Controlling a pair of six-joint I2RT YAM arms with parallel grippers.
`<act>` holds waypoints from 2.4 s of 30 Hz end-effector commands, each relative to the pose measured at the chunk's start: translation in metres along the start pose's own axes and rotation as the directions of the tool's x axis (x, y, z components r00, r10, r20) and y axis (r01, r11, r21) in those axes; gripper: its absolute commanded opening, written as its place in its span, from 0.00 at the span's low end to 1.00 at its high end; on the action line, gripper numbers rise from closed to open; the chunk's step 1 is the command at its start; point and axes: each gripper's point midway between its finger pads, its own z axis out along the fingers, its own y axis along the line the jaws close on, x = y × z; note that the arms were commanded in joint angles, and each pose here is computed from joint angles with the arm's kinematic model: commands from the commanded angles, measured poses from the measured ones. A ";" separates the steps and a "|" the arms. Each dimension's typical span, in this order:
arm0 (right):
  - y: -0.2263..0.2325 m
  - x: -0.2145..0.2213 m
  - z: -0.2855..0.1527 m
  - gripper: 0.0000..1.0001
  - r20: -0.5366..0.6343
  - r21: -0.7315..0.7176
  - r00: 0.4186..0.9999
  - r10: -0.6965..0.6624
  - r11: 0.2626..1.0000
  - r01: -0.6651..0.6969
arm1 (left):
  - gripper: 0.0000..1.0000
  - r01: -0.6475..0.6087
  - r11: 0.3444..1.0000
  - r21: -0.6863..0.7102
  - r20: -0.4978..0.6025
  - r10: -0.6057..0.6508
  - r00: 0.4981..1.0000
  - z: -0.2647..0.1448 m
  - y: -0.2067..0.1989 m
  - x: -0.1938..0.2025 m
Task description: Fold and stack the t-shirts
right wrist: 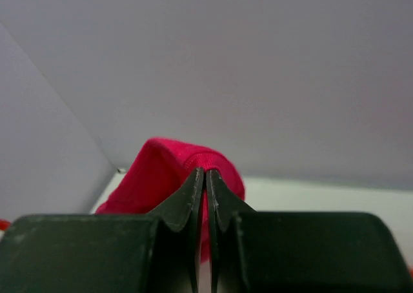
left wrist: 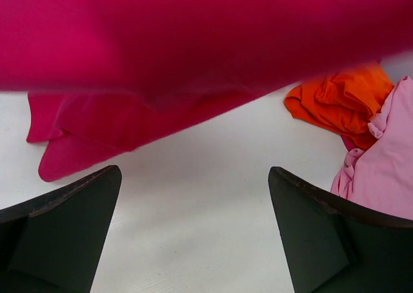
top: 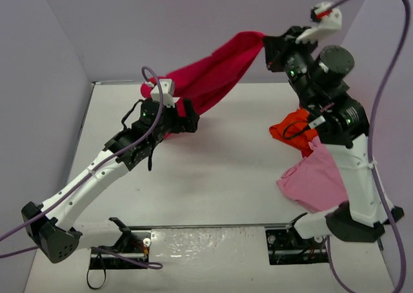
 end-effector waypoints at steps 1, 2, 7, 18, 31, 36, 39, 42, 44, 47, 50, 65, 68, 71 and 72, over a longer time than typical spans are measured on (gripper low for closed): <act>-0.042 0.088 -0.003 0.00 -0.132 0.181 0.987 0.091 0.981 -0.066 | 0.97 0.026 0.999 0.033 0.088 -0.029 0.996 -0.012 -0.009 -0.034; -0.050 0.103 -0.010 0.00 -0.153 0.213 0.982 0.110 0.974 -0.076 | 0.97 0.013 1.000 0.019 0.076 -0.014 0.997 -0.013 -0.006 -0.033; -0.077 0.166 -0.044 0.00 -0.275 0.328 0.946 0.172 0.942 -0.075 | 0.97 -0.018 1.000 -0.020 0.045 0.019 0.999 -0.016 0.003 -0.026; -0.126 0.208 -0.098 0.00 -0.352 0.528 0.919 0.177 0.848 0.039 | 0.97 -0.029 0.999 -0.046 -0.048 0.027 0.998 0.014 0.015 0.015; -0.132 0.221 -0.112 0.00 -0.375 0.526 0.910 0.178 0.849 0.050 | 0.97 0.059 0.939 -0.339 -0.361 -0.188 0.914 0.091 0.101 0.098; -0.137 0.227 -0.115 0.00 -0.398 0.526 0.905 0.154 0.846 0.088 | 0.97 0.157 0.896 -0.417 -0.301 -0.299 0.906 0.091 0.143 0.094; -0.139 0.231 -0.115 0.00 -0.417 0.522 0.898 0.139 0.845 0.112 | 0.97 0.126 0.864 -0.488 -0.315 -0.309 0.898 0.087 0.168 0.098; -0.140 0.240 -0.113 0.00 -0.440 0.519 0.888 0.132 0.845 0.131 | 0.97 0.137 0.848 -0.512 -0.319 -0.335 0.887 0.093 0.183 0.101; -0.141 0.246 -0.111 0.00 -0.452 0.520 0.882 0.132 0.843 0.140 | 0.97 0.149 0.849 -0.507 -0.341 -0.357 0.870 0.105 0.187 0.111; -0.141 0.251 -0.110 0.00 -0.461 0.516 0.877 0.133 0.844 0.144 | 0.97 0.158 0.851 -0.500 -0.378 -0.379 0.845 0.122 0.188 0.118; -0.142 0.252 -0.111 0.00 -0.462 0.516 0.877 0.131 0.844 0.146 | 0.97 0.159 0.843 -0.515 -0.375 -0.388 0.842 0.133 0.195 0.126; -0.145 0.257 -0.114 0.00 -0.471 0.518 0.870 0.147 0.845 0.138 | 0.96 0.185 0.818 -0.545 -0.352 -0.423 0.835 0.151 0.218 0.139; -0.145 0.259 -0.114 0.00 -0.475 0.518 0.867 0.150 0.845 0.137 | 0.88 0.203 0.810 -0.551 -0.343 -0.441 0.829 0.152 0.223 0.142; -0.145 0.260 -0.115 0.00 -0.476 0.517 0.866 0.152 0.845 0.136 | 0.76 0.215 0.807 -0.549 -0.336 -0.449 0.828 0.154 0.225 0.145; -0.145 0.260 -0.115 0.00 -0.475 0.517 0.866 0.153 0.846 0.134 | 0.68 0.219 0.807 -0.549 -0.333 -0.452 0.828 0.155 0.226 0.147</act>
